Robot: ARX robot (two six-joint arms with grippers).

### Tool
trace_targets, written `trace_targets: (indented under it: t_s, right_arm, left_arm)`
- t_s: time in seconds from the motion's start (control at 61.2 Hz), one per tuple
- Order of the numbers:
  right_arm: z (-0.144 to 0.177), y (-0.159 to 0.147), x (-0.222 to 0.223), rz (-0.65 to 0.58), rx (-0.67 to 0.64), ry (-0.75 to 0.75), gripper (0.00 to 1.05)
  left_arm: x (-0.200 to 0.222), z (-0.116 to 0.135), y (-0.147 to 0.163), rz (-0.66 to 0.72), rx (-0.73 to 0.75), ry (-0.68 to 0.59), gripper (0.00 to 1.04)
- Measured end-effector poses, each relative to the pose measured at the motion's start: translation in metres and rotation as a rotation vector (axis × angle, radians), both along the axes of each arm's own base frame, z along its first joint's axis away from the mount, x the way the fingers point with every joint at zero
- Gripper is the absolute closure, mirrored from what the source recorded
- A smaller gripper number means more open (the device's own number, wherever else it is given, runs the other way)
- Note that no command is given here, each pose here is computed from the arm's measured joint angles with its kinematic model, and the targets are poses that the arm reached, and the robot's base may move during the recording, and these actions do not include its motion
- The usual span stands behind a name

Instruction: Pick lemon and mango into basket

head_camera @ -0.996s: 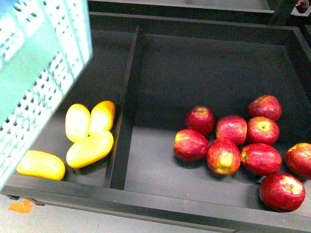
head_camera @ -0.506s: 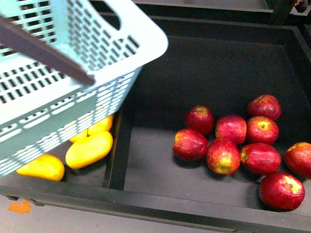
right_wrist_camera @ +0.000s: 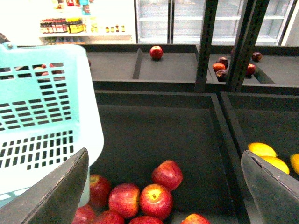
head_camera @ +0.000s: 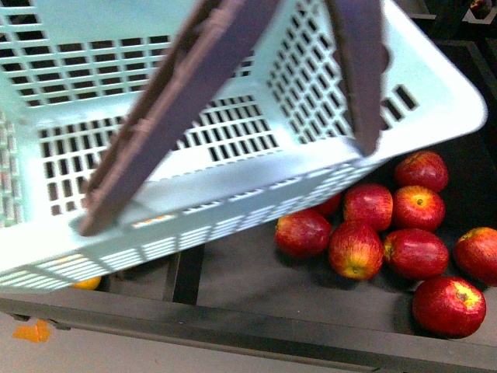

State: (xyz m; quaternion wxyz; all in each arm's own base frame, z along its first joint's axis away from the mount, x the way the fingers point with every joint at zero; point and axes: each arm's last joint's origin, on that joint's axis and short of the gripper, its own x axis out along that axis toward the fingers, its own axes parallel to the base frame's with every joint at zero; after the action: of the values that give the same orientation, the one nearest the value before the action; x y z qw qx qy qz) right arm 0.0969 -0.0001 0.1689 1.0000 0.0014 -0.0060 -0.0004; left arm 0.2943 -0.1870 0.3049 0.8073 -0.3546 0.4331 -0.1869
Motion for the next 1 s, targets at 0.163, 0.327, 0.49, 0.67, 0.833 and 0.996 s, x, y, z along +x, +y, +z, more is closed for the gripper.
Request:
trace_targets:
  t_s: [0.163,0.327,0.49,0.67,0.833,0.996]
  right_arm:
    - [0.0,0.0,0.0,0.0,0.0,0.0,0.09]
    - [0.0,0.0,0.0,0.0,0.0,0.0,0.09]
    - [0.0,0.0,0.0,0.0,0.0,0.0,0.09]
    - [-0.001,0.0,0.001,-0.099,0.08,0.165,0.09]
    - [-0.008,-0.014,0.009,-0.362,0.281,0.551,0.09]
    - [0.002,-0.045,0.026,-0.469,0.377,0.481,0.09]
  left_arm:
    - [-0.011,0.002,-0.018,-0.07,-0.024,-0.018,1.0]
    - [-0.011,0.002,-0.018,-0.066,-0.021,-0.019,1.0]
    - [-0.01,0.002,-0.018,-0.061,-0.015,-0.023,1.0]
    - [-0.01,0.002,-0.018,-0.061,-0.016,-0.023,1.0]
    - [-0.011,0.002,-0.018,-0.067,-0.018,-0.021,1.0]
    - [-0.01,0.002,-0.018,-0.063,-0.015,-0.023,1.0]
